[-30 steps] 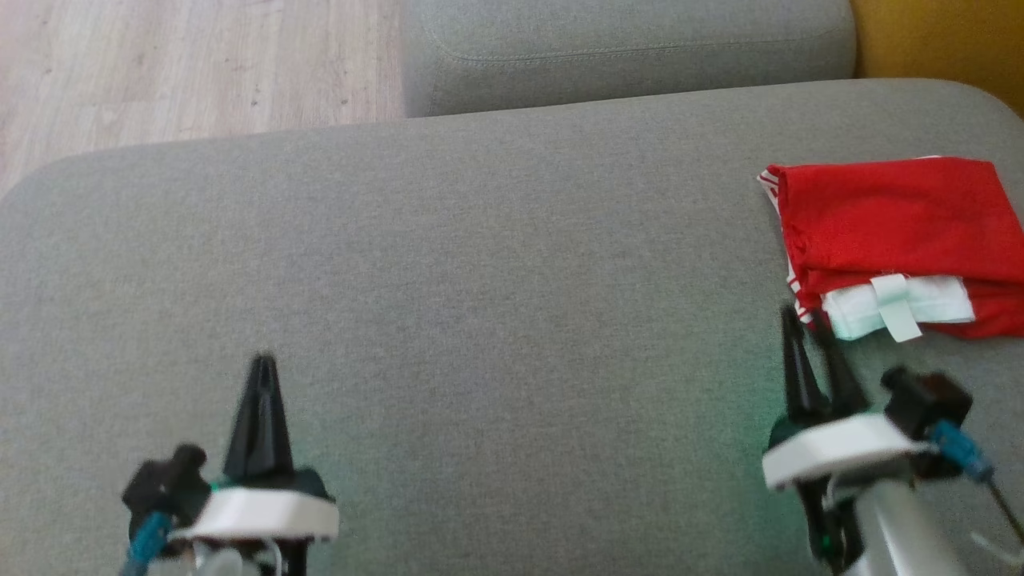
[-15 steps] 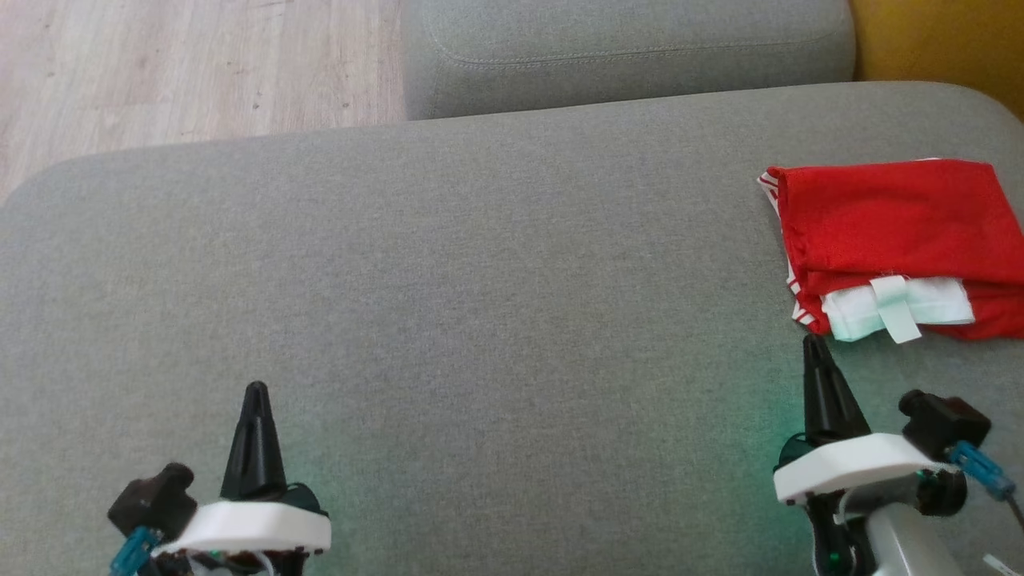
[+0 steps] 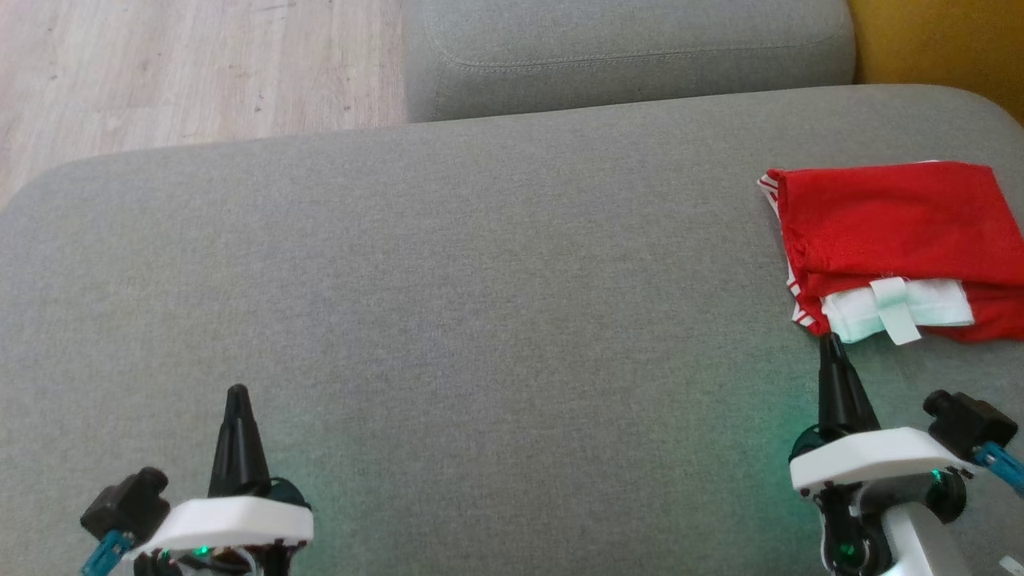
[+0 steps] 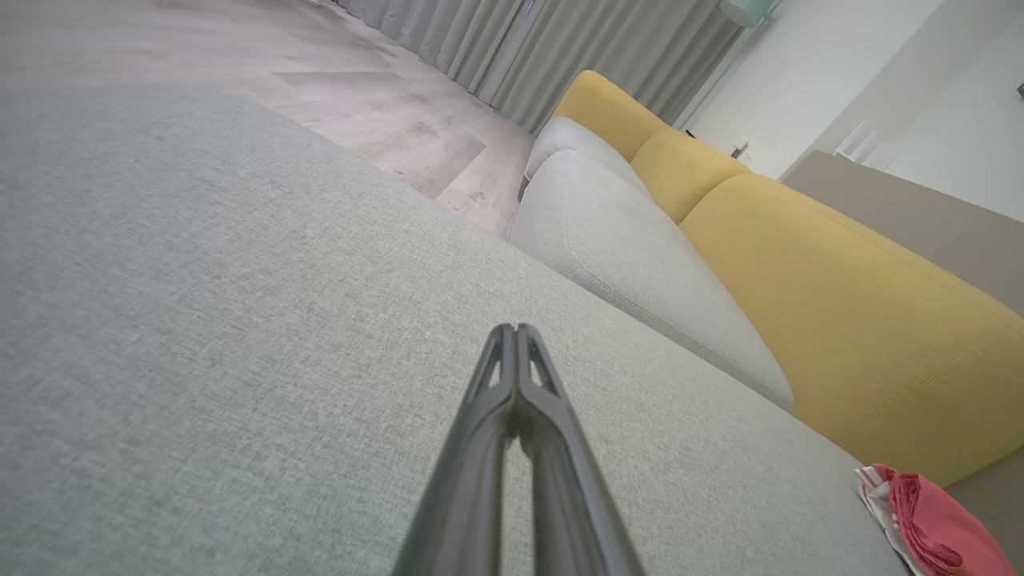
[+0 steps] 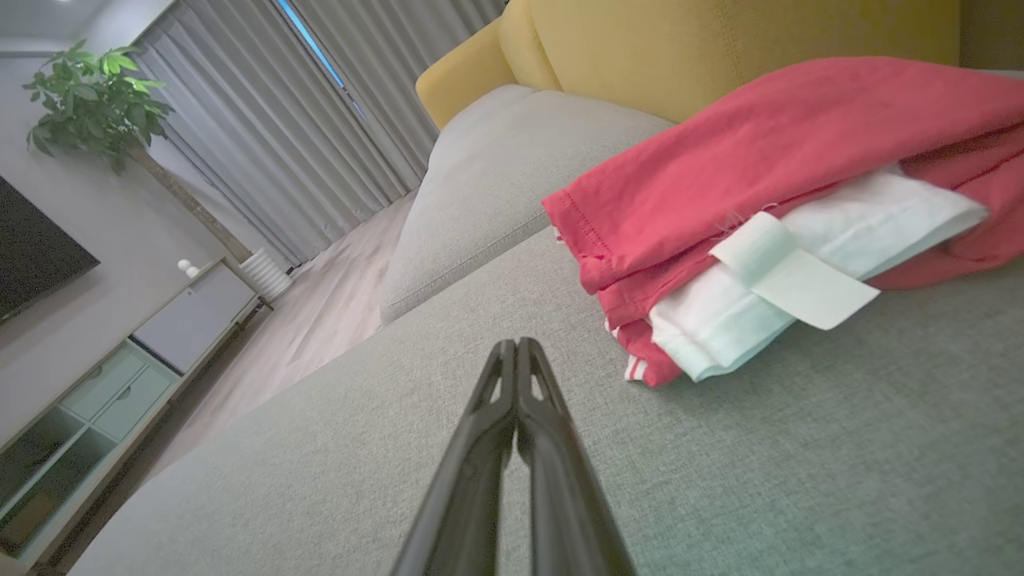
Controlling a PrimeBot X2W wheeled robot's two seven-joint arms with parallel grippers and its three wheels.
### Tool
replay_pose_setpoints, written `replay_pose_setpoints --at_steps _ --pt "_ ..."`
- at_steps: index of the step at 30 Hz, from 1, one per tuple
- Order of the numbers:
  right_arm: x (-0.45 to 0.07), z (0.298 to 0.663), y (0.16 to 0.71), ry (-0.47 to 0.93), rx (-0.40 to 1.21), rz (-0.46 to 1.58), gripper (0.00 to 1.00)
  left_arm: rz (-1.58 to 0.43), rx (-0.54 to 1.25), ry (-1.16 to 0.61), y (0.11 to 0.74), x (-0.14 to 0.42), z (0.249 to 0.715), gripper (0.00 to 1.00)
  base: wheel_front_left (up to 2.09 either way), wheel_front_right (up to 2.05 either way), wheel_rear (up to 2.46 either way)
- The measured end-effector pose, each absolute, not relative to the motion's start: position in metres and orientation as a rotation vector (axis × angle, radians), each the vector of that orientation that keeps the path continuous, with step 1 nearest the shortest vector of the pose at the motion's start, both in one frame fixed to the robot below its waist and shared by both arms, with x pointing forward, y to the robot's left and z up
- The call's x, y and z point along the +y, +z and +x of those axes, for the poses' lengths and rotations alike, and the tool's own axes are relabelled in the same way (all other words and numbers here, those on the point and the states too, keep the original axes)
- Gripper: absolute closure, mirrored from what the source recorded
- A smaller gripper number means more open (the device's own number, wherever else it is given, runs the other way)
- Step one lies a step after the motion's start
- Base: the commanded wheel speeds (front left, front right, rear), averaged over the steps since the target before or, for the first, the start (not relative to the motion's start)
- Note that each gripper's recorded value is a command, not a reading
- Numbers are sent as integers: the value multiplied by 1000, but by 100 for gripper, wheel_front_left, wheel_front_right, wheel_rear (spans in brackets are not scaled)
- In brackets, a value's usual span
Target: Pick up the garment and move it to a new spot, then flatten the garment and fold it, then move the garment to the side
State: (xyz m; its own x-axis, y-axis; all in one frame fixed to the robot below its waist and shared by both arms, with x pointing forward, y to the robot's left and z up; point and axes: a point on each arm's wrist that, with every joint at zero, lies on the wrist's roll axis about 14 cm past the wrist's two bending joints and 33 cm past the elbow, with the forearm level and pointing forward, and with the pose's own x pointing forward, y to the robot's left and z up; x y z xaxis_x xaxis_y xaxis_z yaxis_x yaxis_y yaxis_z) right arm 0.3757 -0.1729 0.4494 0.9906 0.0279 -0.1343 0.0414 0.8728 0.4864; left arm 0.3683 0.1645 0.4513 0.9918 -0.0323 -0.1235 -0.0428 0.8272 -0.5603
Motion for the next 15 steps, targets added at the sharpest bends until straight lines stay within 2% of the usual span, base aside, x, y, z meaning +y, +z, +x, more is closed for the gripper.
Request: replay_pose_setpoints --at_steps 15 --pt "-181 377 452 -51 141 682 100 -753 145 35 451 168 368 100 0 0 0"
